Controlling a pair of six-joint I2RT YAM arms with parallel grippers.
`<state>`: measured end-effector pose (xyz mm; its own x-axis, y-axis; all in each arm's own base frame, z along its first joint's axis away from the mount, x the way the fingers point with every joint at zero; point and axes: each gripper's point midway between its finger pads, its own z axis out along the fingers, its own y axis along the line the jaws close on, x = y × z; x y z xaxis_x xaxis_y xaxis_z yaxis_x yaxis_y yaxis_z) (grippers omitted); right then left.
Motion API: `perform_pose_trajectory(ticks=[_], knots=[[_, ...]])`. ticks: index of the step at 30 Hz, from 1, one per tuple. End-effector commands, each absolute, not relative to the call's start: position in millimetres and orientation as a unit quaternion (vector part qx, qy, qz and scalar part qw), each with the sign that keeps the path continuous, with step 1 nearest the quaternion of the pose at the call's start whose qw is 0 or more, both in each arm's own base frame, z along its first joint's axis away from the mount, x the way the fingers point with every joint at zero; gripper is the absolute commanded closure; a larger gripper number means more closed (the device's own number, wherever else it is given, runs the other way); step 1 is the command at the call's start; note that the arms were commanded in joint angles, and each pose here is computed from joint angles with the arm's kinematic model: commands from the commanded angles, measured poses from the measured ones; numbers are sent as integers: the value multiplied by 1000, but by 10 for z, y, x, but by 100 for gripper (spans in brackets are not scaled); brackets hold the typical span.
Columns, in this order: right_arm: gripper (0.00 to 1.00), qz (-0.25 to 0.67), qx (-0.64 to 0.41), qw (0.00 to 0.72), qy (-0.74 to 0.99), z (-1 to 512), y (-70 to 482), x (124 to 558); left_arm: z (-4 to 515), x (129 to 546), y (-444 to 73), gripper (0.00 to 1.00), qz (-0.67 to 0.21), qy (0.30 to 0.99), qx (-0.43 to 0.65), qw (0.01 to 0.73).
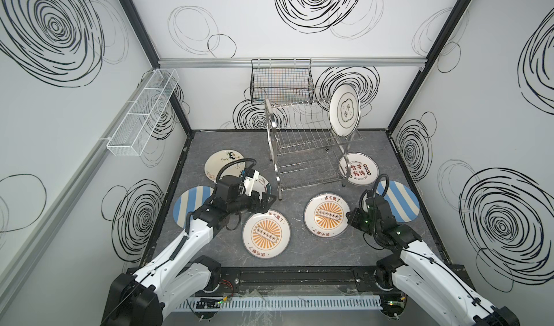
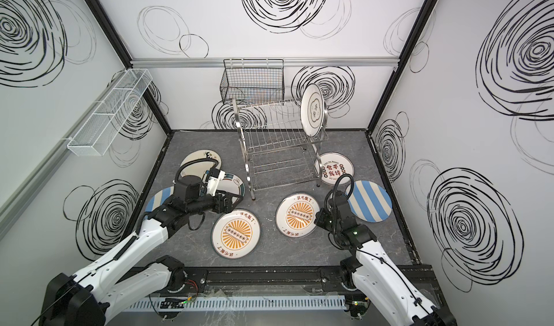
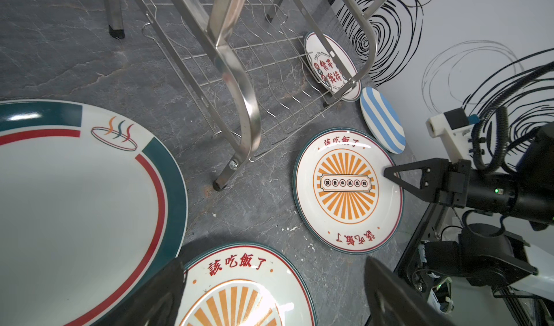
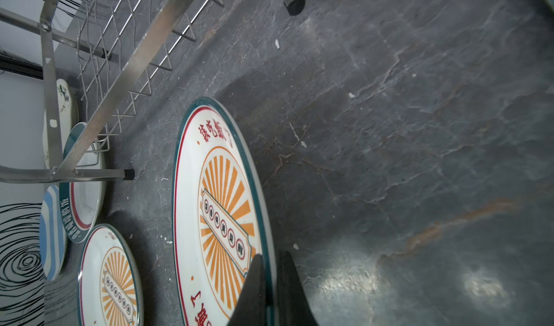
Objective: Load the plates into the dish rack
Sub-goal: 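Pinch the sunburst plate rim with the right gripper and tilt it upright, then lift the upright sunburst plate with the right gripper toward the rack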
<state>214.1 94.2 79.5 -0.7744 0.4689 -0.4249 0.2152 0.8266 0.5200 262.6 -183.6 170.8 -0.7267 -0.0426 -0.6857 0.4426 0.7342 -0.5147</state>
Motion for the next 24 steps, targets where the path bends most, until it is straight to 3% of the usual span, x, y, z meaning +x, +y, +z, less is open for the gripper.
perform_pose_trajectory(ticks=[1, 11, 24], knots=[[100, 218, 177, 303, 911, 1043, 911, 2223, 1996, 2754, -1868, 4, -348, 842, 137, 389], [100, 208, 102, 325, 917, 1590, 980, 2296, 2212, 2961, -1776, 4, -345, 833, 134, 412], [100, 306, -27, 354, 883, 2555, 1457, 2340, 2464, 3177, -1522, 4, -335, 822, 108, 448]])
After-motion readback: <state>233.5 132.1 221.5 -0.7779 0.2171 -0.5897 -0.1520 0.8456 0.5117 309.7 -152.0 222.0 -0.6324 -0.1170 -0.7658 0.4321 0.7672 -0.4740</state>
